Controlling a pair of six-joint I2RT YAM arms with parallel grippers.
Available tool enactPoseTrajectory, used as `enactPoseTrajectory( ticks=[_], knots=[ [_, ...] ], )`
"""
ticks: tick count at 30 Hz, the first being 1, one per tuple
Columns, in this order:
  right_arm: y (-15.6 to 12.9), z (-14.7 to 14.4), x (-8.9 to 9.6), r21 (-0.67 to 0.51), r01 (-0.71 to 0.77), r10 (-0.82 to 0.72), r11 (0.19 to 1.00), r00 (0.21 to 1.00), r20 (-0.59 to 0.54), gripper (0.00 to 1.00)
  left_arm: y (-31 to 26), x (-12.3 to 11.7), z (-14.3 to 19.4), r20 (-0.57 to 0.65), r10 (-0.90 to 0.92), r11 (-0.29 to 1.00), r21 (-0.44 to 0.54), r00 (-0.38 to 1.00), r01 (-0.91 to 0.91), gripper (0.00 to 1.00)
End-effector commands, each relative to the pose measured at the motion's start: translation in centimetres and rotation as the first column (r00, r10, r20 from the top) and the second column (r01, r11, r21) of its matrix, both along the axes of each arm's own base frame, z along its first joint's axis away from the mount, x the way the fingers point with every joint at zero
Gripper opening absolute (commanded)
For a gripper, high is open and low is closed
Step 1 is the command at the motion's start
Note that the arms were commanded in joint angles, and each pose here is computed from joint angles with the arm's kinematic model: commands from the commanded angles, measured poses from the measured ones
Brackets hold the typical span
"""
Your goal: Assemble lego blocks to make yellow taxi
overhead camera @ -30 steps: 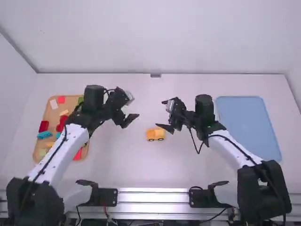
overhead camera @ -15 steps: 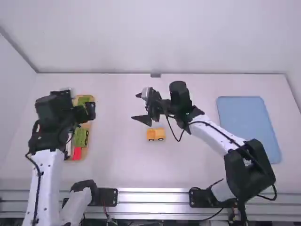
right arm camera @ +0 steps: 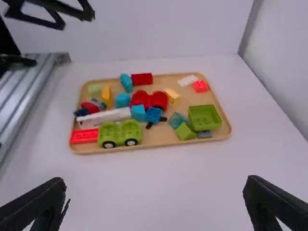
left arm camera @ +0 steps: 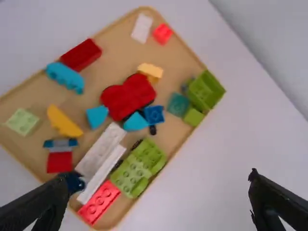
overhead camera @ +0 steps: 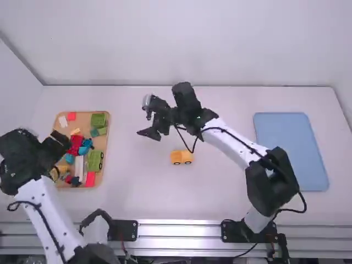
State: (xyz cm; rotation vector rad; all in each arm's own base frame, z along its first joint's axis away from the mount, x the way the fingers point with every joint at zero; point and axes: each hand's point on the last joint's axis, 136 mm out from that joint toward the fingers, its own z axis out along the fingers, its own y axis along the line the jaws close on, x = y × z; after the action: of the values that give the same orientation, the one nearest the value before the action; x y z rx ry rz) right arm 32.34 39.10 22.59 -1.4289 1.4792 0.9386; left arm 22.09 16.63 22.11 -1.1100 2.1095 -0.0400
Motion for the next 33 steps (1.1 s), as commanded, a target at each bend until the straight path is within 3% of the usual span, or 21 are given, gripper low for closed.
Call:
enactPoseTrajectory(
  ticks=[1,8,14,19,22,27,33],
  knots=[
    [0.5,1.3,1.5,-0.015,0.073,-0.071,0.997,0.993,0.092,0.98,1.5,0.3,0.6,-0.020,0.024,0.999,-0.022,1.000,-0.025,0.99],
    [0.4,1.6,2.3,-0.023,0.112,-0.109,0.993,0.988,0.112,0.98,3.4,0.5,-1.6,-0.229,0.032,0.989,-0.136,0.973,-0.065,0.99],
    [0.3,1.8,2.6,-0.017,0.118,-0.115,0.993,0.986,0.119,0.98,5.2,2.2,-2.4,-0.251,0.037,0.982,-0.171,0.967,-0.082,0.99],
    [0.3,1.9,2.5,-0.016,0.117,-0.115,0.993,0.986,0.120,0.98,4.5,5.8,-1.8,-0.270,-0.059,0.985,-0.173,0.961,0.011,0.96],
    [0.6,2.0,2.4,-0.009,0.111,-0.109,0.994,0.986,0.127,0.98,3.7,7.6,-1.3,-0.279,-0.082,0.990,-0.135,0.957,0.046,0.99],
    [0.7,2.3,2.4,0.000,0.112,-0.111,0.994,0.985,0.133,0.98,1.0,12.7,0.0,-0.322,-0.170,0.985,-0.024,0.931,0.171,0.99],
    [0.5,2.1,2.5,-0.005,0.116,-0.115,0.993,0.986,0.123,0.98,1.3,15.5,-0.3,-0.401,-0.195,0.978,-0.010,0.895,0.208,0.99]
  ],
)
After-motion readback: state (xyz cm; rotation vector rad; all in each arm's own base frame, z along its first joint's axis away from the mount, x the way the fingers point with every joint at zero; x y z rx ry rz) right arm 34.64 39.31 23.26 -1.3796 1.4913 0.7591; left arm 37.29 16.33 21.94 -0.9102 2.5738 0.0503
